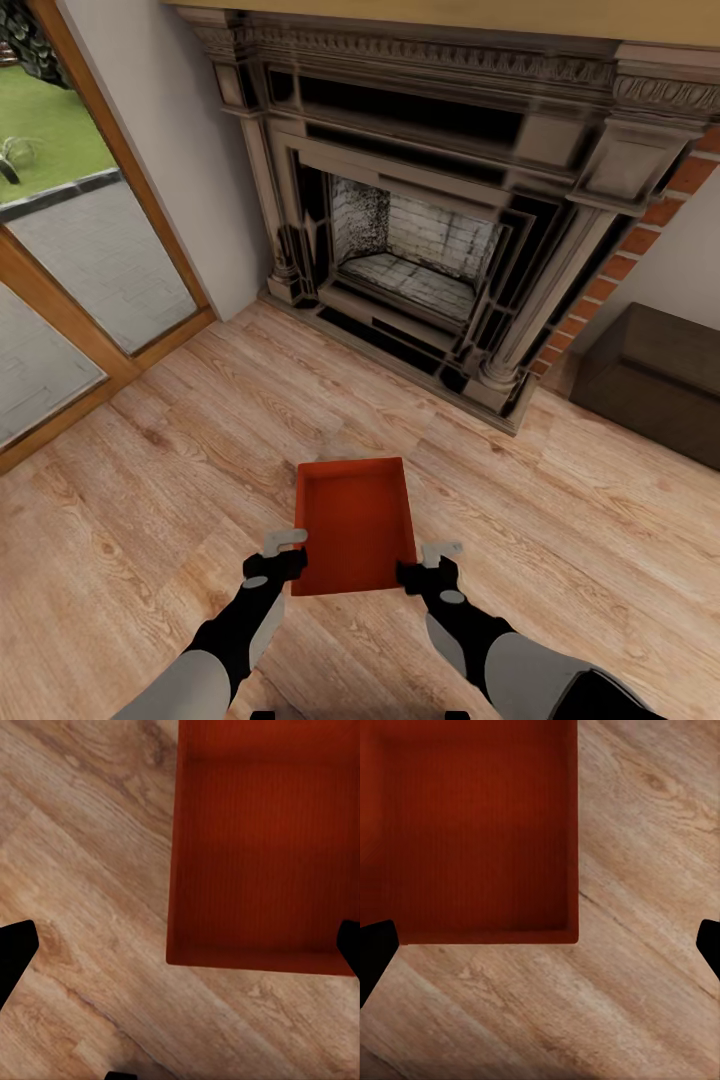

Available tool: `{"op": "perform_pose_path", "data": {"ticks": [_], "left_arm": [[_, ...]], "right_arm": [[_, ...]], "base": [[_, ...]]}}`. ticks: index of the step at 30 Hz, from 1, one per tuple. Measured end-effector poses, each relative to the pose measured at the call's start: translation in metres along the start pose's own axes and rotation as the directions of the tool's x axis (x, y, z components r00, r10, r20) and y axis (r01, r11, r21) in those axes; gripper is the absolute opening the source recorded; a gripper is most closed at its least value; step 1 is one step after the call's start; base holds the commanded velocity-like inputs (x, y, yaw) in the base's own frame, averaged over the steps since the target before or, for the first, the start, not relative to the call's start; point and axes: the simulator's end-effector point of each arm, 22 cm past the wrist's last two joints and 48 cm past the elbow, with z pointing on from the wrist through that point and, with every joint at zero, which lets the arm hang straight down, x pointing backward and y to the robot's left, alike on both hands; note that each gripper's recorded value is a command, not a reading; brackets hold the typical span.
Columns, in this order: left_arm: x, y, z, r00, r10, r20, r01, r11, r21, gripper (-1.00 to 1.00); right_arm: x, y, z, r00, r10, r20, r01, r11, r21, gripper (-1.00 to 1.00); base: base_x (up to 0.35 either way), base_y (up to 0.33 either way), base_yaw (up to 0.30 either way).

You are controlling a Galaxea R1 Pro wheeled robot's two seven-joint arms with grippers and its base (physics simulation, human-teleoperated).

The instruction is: Move the two storage containers from the living room to the garage. In the garage, place one container on the floor and stack the other container on top of it (either order is fine).

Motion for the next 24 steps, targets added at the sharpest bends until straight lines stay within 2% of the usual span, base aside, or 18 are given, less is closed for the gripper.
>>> {"op": "perform_pose_path", "data": {"ticks": [6,14,24], "left_arm": [[0.001,0.0,0.0,1.0,0.0,0.0,0.0,1.0,0.0,1.0],[0.001,0.0,0.0,1.0,0.0,0.001,0.0,1.0,0.0,1.0],[-0.001,0.0,0.0,1.0,0.002,0.005,-0.002,1.0,0.001,1.0]], "right_arm": [[-0.004,0.001,0.0,1.0,0.0,0.008,0.0,1.0,-0.004,1.0],[-0.016,0.005,0.0,0.999,0.01,0.05,-0.01,1.0,-0.012,1.0],[-0.018,0.006,0.0,0.998,0.017,0.056,-0.016,1.0,-0.012,1.0]], "base": [[0.0,0.0,0.0],[0.0,0.0,0.0],[0.0,0.0,0.0]]}}
